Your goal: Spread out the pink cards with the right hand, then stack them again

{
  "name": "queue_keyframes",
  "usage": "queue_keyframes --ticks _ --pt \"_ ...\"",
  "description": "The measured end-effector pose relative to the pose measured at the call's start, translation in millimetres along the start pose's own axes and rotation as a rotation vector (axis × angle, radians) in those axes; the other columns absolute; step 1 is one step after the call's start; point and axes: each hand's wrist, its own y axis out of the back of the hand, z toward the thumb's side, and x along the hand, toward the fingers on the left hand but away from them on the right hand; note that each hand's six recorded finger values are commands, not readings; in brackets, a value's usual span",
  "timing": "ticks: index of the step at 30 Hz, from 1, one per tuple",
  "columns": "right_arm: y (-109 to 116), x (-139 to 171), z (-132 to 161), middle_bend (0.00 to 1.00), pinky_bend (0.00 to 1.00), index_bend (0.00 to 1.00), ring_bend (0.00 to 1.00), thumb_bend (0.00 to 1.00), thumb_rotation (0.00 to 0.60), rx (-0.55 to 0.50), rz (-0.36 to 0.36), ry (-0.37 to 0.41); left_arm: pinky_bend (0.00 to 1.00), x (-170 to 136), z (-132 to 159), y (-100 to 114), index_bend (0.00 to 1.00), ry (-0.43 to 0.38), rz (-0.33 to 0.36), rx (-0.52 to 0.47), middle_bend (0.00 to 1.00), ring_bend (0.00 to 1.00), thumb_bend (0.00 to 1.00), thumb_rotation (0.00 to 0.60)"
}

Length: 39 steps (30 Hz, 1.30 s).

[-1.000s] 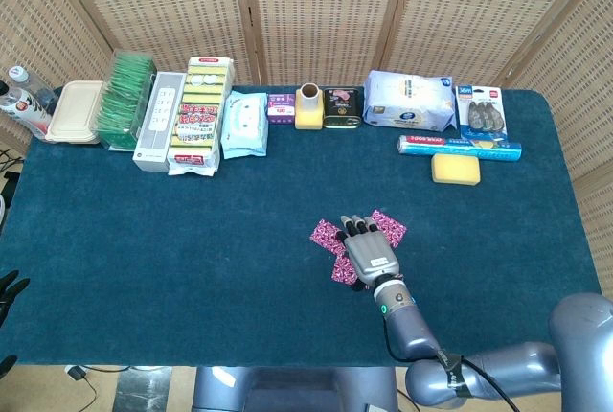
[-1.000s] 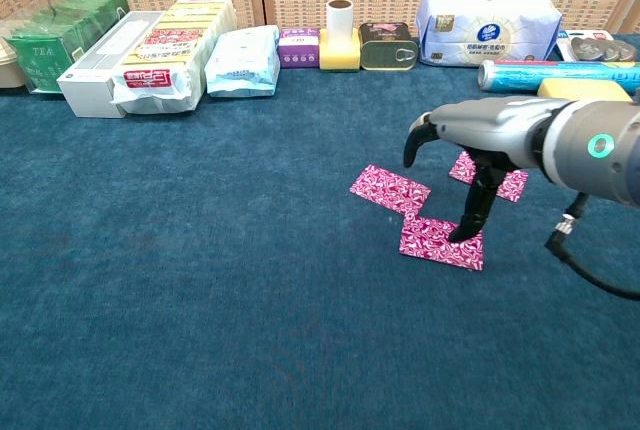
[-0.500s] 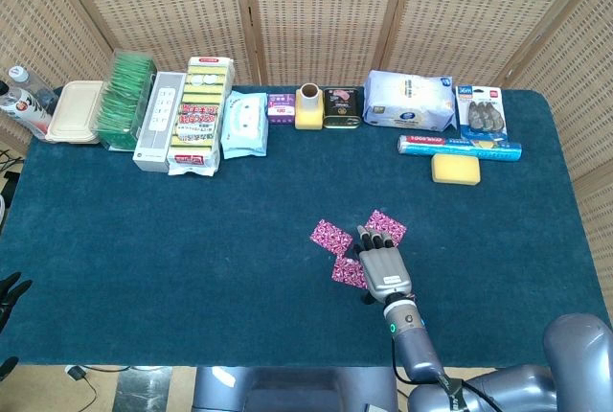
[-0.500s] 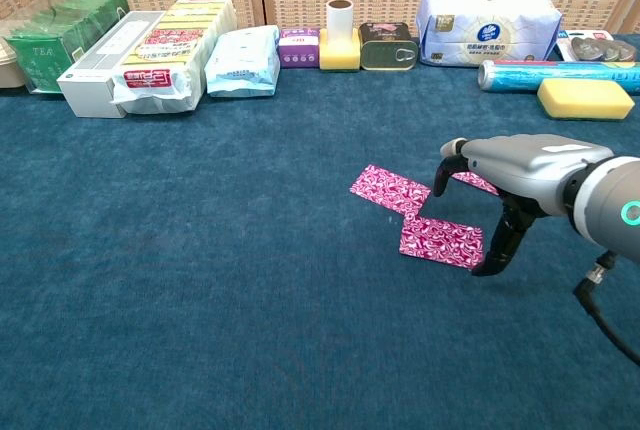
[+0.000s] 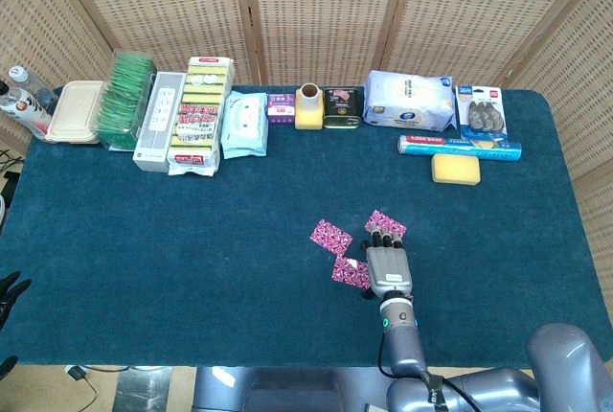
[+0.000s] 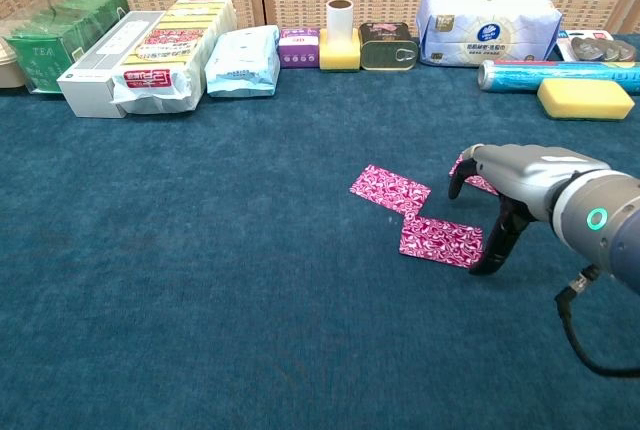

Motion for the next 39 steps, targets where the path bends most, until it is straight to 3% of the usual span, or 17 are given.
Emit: queue_keyframes --ticks 13,28,39 --pt "-9.4 -1.1 6.3 0.01 0.01 0.28 0.00 0.02 0.600 -0.012 0.001 0.012 0.01 0.3 -0.2 -0.1 0.00 0.003 0.000 -0.002 0.00 0.00 0.12 0.600" --pt "-11.1 -12.7 6.2 0.04 0.01 0.35 0.00 0.24 0.600 -0.052 0.002 -0.018 0.01 1.5 -1.2 -0.1 0.00 0.007 -0.003 -0.004 0.00 0.00 0.12 0.600" --pt "-12.9 -13.4 4.1 0.05 0.02 0.40 0.00 0.27 0.600 -0.063 -0.010 -0.017 0.01 1.5 -0.7 -0.5 0.00 0.006 -0.004 -0.003 0.00 0.00 0.12 0.600"
